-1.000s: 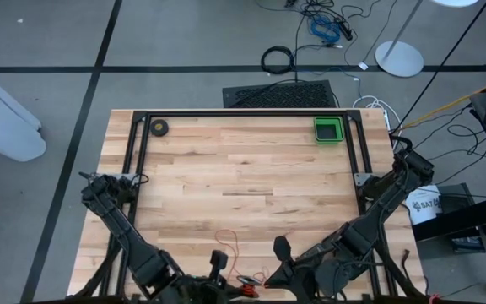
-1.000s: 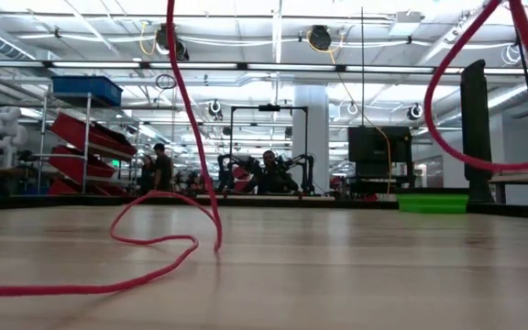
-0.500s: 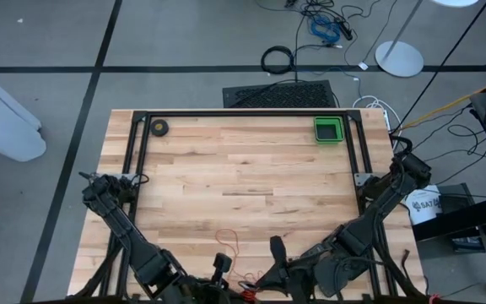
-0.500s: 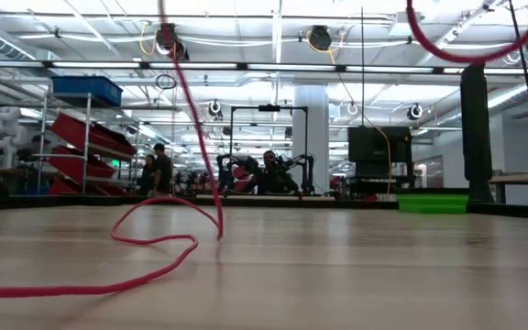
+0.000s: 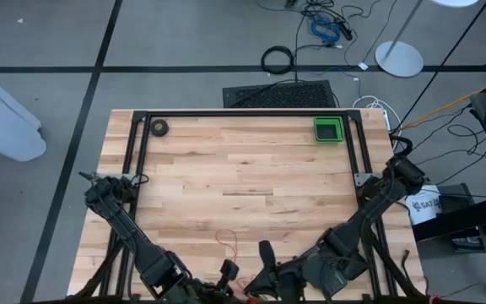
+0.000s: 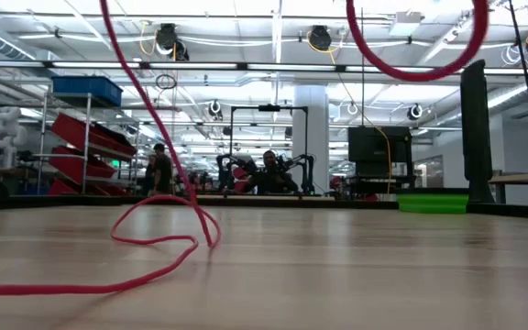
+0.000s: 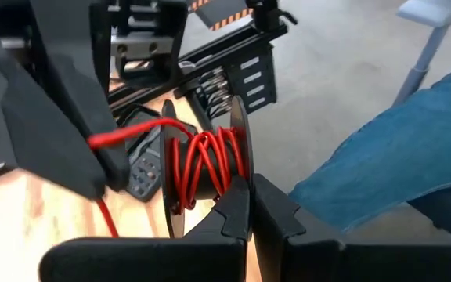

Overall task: Coil cords
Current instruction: Coil the red wire on the black spool

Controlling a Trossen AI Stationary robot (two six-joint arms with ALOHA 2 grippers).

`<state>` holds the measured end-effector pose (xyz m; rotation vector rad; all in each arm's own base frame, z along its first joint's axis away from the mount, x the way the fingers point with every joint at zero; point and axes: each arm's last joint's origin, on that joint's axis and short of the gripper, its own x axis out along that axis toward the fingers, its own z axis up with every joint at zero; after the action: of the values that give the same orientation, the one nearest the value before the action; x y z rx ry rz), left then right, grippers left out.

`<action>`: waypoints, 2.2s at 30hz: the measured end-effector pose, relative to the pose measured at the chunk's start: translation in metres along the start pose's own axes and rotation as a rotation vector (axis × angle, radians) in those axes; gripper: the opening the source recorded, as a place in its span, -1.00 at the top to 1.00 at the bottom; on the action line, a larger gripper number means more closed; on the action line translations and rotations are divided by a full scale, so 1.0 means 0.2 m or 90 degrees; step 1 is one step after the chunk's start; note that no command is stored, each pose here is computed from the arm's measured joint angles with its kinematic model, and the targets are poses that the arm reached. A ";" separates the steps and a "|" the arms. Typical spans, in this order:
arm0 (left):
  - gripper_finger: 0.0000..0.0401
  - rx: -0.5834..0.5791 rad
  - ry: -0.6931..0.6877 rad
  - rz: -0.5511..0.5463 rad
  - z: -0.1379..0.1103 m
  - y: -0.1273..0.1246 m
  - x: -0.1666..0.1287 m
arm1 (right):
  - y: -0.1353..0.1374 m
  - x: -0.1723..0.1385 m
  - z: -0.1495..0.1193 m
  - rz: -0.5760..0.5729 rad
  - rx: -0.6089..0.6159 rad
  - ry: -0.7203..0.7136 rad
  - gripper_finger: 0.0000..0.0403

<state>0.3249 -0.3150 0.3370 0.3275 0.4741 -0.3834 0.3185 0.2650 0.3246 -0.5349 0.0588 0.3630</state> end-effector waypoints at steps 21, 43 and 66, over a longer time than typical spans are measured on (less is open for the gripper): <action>0.96 0.049 -0.033 -0.052 0.02 -0.02 0.00 | -0.03 0.03 -0.04 0.107 0.105 -0.025 0.79; 0.96 0.193 -0.213 -0.016 0.15 -0.19 -0.11 | -0.10 0.01 -0.11 0.108 0.168 0.085 0.37; 0.96 0.087 -0.004 0.455 0.03 -0.09 -0.22 | -0.08 0.11 -0.32 0.085 0.245 0.236 0.37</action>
<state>0.2832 -0.3197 0.3596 0.6003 0.2983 0.2805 0.3467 0.2269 0.2734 -0.2112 0.5142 0.3671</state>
